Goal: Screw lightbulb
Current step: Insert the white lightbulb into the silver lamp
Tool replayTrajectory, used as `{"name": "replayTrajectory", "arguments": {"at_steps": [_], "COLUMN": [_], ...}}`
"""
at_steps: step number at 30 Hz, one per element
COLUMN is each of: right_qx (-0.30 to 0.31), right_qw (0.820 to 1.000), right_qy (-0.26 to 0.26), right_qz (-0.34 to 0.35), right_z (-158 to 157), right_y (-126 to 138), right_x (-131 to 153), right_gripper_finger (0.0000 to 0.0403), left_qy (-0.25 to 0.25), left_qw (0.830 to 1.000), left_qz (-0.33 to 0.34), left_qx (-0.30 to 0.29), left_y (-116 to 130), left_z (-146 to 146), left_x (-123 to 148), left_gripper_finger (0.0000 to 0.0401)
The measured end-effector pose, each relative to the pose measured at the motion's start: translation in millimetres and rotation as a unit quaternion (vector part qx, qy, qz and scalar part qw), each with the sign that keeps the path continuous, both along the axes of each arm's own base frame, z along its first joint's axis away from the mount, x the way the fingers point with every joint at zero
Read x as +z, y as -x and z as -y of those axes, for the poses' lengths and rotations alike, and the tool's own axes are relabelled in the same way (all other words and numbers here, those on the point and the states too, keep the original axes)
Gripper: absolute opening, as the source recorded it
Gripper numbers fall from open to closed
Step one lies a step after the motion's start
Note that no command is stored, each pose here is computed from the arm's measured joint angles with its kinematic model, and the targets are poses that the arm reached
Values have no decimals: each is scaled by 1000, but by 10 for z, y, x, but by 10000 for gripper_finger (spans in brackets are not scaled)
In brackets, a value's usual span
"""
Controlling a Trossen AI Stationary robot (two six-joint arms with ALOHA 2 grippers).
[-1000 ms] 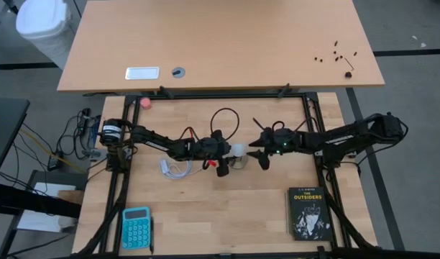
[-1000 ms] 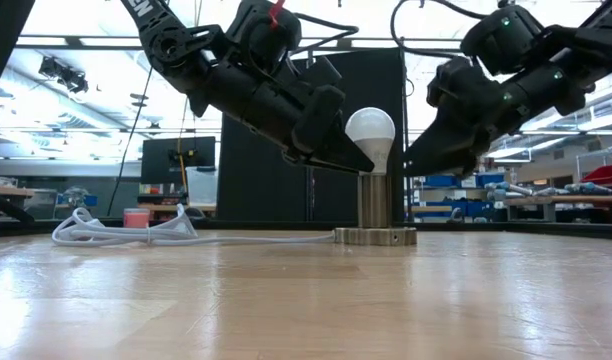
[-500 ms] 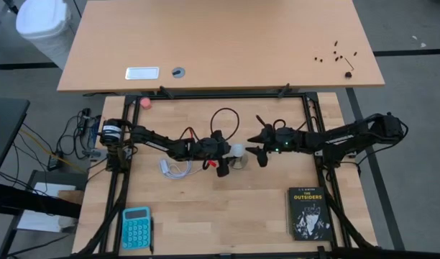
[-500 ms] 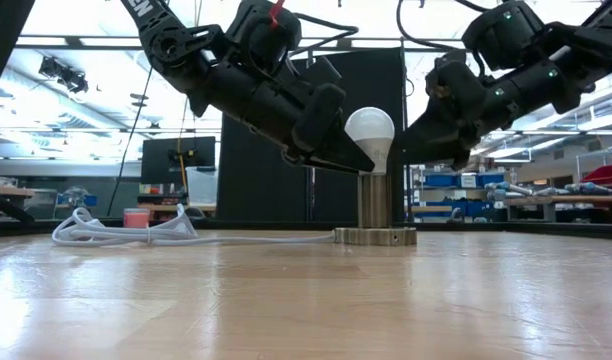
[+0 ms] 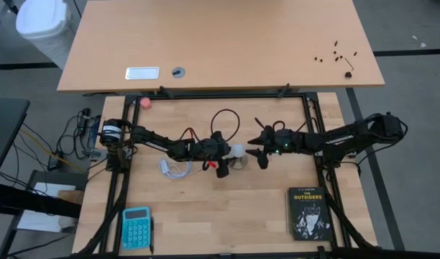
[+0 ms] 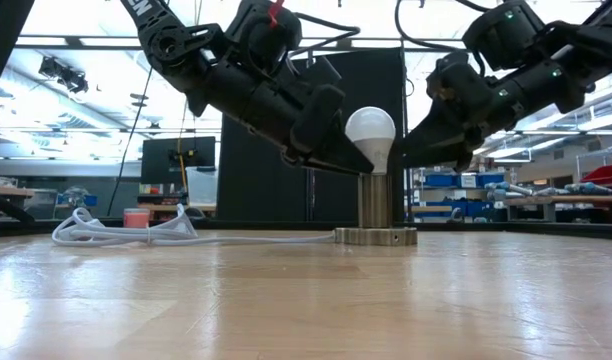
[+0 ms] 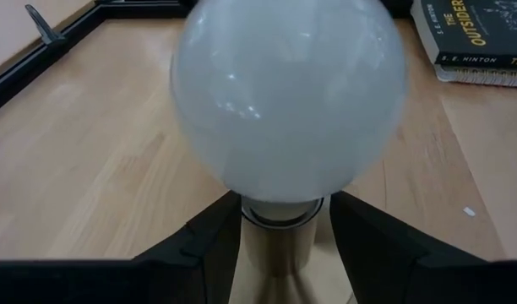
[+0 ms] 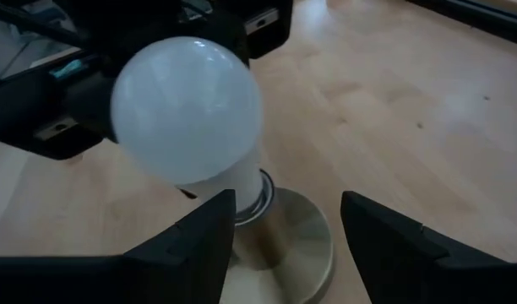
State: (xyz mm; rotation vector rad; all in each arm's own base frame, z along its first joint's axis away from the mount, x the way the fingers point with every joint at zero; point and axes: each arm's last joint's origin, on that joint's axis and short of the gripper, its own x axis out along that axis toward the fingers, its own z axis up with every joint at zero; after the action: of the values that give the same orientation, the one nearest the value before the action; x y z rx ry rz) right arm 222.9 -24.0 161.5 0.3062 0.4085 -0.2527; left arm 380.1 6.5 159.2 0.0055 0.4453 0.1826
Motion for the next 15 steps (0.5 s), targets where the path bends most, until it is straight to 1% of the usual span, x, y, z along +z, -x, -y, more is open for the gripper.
{"name": "replayTrajectory", "arguments": {"at_steps": [11,15], "right_qx": [8,8], "right_qw": [1000,1000], "right_qy": [0,0], "right_qz": [0,-5], "right_z": [-32,-33], "right_y": [-3,0], "right_x": [0,-8], "right_gripper_finger": [227,227], "left_qy": [-5,-19], "left_qw": [1000,1000], "left_qz": [-3,-13], "left_qx": [6,9], "left_y": [3,26], "left_z": [-4,-8], "left_x": [-3,26], "left_gripper_finger": [187,187]}}
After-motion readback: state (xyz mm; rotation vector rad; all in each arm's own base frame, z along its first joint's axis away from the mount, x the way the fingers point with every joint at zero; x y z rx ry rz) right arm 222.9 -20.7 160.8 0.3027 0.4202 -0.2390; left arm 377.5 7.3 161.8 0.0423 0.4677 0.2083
